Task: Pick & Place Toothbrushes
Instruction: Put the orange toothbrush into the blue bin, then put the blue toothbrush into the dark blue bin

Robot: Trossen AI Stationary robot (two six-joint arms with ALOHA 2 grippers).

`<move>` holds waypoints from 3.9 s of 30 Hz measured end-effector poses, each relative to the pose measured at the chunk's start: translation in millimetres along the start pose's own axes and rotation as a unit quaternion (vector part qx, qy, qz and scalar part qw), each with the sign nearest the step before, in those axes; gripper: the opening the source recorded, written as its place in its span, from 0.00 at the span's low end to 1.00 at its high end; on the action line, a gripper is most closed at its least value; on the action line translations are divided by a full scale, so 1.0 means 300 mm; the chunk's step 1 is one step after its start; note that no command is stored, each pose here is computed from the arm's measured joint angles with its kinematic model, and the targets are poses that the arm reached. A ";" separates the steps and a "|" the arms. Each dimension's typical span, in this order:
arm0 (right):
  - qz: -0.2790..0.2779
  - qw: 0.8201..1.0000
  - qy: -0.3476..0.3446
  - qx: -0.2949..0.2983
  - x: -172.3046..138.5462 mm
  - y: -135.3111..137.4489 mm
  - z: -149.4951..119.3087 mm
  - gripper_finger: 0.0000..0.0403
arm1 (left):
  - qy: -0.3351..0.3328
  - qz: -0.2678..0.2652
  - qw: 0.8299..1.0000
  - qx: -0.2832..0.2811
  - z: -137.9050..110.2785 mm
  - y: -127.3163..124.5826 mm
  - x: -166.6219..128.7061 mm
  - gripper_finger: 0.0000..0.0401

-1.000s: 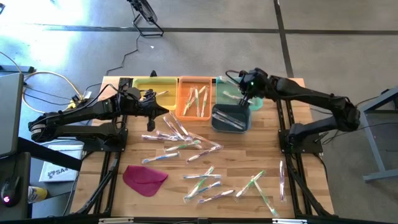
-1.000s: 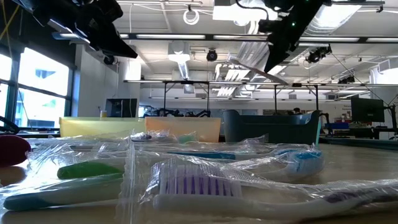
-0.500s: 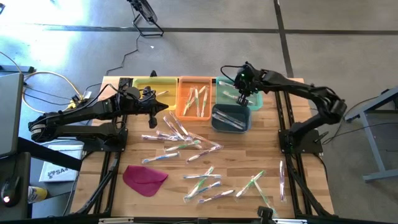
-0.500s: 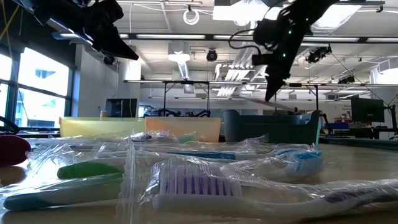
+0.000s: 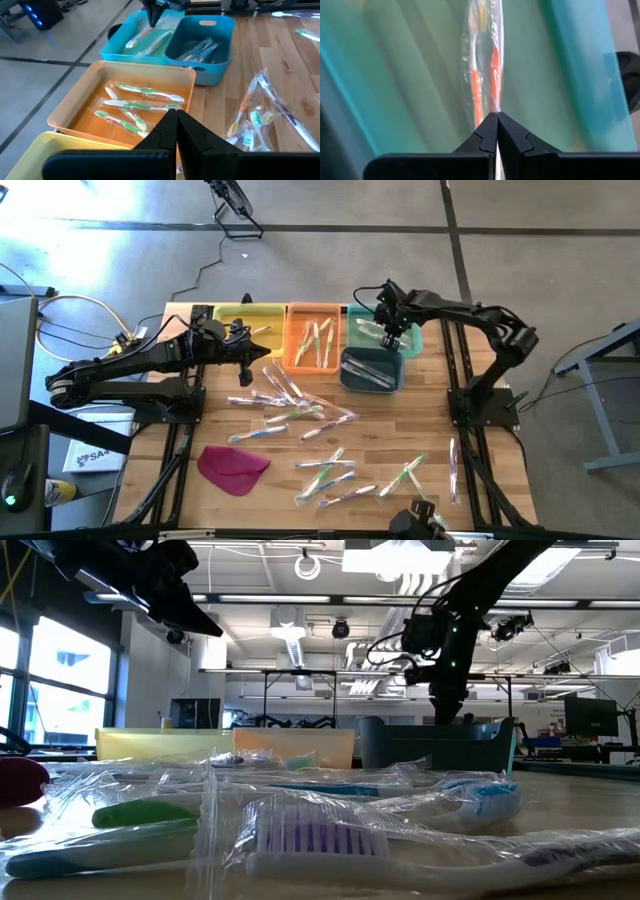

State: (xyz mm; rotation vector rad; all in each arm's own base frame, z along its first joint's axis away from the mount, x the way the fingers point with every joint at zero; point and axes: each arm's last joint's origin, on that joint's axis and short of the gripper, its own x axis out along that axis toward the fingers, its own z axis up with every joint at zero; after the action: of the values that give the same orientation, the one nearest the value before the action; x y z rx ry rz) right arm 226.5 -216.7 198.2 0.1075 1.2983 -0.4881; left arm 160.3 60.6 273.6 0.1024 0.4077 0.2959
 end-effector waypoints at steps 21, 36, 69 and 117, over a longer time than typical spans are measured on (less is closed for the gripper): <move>-0.005 1.000 0.025 0.012 0.106 -0.054 -0.011 0.01 | 0.000 0.000 1.000 0.000 0.000 0.000 0.000 0.00; -0.082 0.996 0.043 -0.012 0.074 -0.021 0.006 0.25 | -0.001 -0.002 1.000 0.000 0.000 0.000 0.000 0.00; 0.036 0.955 -0.293 0.009 -0.494 0.395 0.013 0.01 | -0.001 0.000 1.000 -0.002 0.000 0.000 0.000 0.00; 0.260 0.923 -0.279 -0.050 -0.406 1.023 -0.011 0.00 | -0.002 -0.025 0.994 -0.106 0.001 -0.005 0.000 0.00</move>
State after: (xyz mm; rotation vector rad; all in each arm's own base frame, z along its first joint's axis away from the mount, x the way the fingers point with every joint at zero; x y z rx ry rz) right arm 325.4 93.7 252.5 0.2039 0.6865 0.0177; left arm 160.8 59.1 273.6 -0.1155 0.3729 0.2873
